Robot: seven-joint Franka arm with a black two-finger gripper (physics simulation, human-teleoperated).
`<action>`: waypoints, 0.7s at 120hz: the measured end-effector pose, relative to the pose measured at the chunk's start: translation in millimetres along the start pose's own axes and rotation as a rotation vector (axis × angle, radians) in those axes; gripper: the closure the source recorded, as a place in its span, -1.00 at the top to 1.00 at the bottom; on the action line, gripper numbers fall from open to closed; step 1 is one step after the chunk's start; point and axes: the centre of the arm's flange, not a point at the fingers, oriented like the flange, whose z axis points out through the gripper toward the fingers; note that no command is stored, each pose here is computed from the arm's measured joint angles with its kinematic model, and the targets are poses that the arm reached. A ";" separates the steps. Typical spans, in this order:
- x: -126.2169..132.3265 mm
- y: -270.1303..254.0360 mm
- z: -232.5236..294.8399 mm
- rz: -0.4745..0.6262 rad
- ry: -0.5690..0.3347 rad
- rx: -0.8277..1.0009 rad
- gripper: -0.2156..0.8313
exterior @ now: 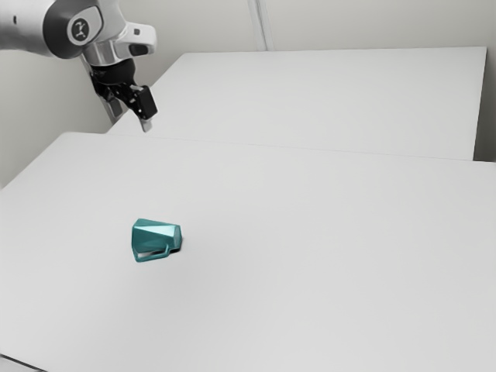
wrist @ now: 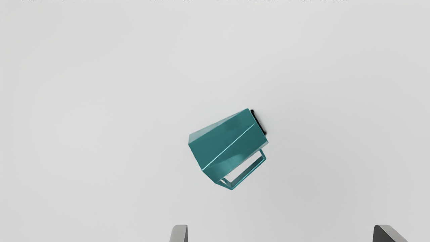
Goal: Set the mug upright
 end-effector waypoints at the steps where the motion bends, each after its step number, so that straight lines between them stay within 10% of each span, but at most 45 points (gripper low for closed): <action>1: -0.2 -0.7 0.1 -0.001 0.001 0.000 0.59; 84: -126.9 -115.9 143.2 -0.391 -0.052 -0.548 0.59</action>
